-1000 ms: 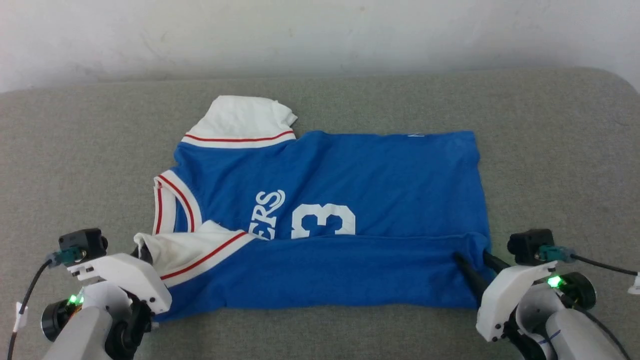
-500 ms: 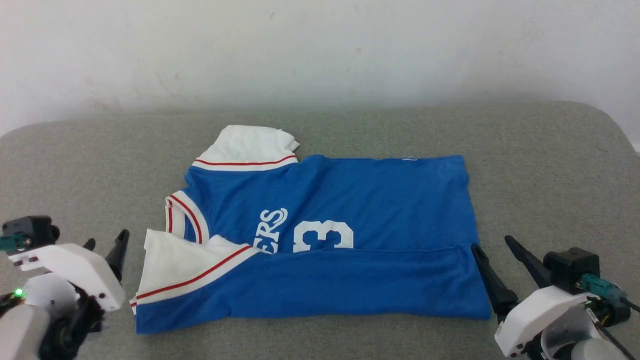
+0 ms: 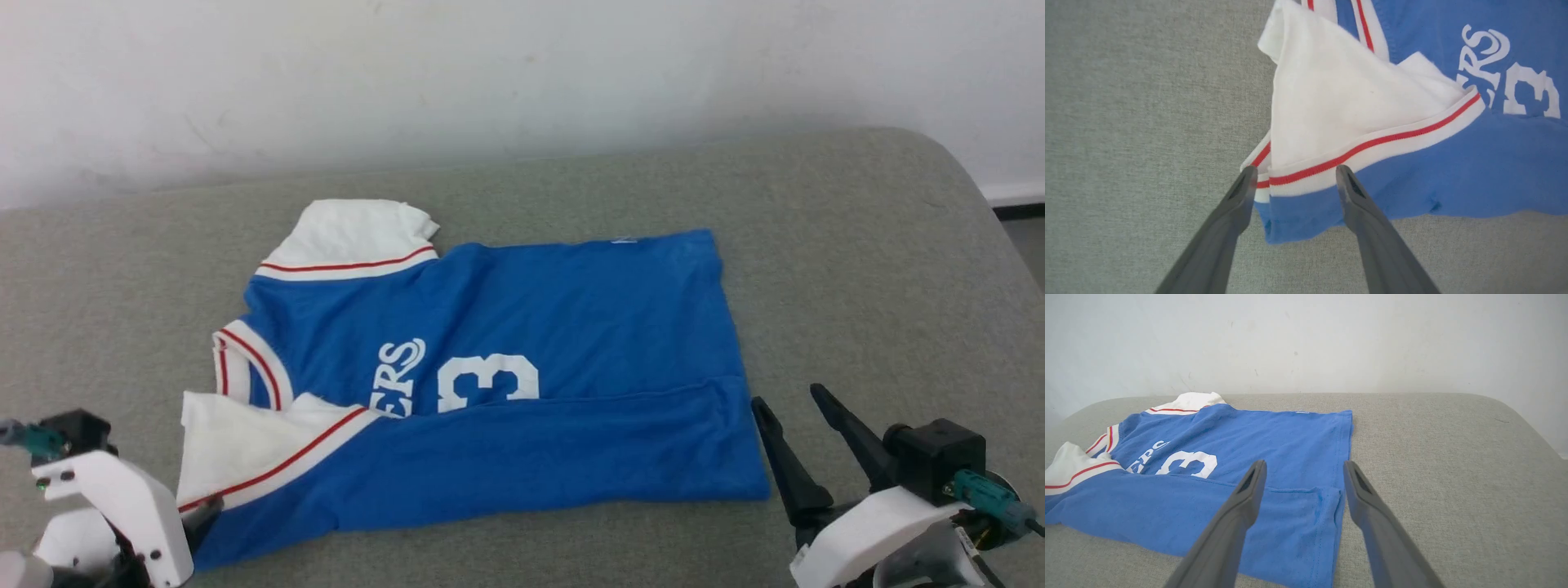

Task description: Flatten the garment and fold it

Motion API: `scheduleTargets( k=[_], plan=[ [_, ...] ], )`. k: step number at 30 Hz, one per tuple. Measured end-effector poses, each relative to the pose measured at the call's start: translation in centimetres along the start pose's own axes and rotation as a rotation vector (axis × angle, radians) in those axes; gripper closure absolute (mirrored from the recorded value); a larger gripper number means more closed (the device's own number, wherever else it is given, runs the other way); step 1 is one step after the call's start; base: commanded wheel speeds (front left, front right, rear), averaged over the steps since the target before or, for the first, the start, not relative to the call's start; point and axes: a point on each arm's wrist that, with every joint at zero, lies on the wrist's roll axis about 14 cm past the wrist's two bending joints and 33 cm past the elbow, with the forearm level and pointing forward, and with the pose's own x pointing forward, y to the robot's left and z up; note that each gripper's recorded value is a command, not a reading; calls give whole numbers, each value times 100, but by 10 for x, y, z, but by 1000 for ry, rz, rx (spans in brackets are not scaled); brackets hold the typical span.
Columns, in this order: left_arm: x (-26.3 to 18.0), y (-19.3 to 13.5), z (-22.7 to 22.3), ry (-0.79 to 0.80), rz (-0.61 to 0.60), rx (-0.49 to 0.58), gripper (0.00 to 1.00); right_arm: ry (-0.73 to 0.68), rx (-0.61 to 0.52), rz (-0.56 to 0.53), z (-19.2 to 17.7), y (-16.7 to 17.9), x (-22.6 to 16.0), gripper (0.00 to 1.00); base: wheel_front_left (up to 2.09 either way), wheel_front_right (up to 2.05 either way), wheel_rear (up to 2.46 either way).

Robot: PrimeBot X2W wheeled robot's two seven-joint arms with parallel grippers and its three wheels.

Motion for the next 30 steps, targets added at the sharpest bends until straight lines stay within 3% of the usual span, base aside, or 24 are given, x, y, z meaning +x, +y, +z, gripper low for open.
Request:
scheduleTargets(
  k=[9, 11, 12, 13, 18, 21, 26, 30],
  plan=[
    [29, 8, -36, 158, 73, 47, 0, 27, 27, -45, -9, -12, -5, 0, 0, 0, 0],
    [37, 2, -38, 167, 55, 53, 53, 18, 42, -48, -7, -14, -4, 0, 0, 0, 0],
    [39, 3, -39, 170, 56, 55, 67, 4, 42, -51, -4, -15, -3, 0, 0, 0, 0],
    [40, 2, -39, 171, 50, 57, 100, -2, 40, -52, -1, -16, -1, 0, 0, 0, 0],
    [45, -4, -36, 140, 24, 40, 100, 38, 49, -50, -7, -22, 4, 0, 0, 0, 0],
    [43, -3, -35, 116, 18, 26, 100, 132, 67, -54, -23, -29, 6, 0, 0, 0, 0],
    [39, -5, -30, 75, -1, 11, 100, 406, 100, -48, -73, -37, 4, 0, 0, 0, 0],
    [36, -10, -20, 22, -22, 6, 100, 545, 107, -7, -95, -31, 10, 0, 0, 0, 0]
  ],
)
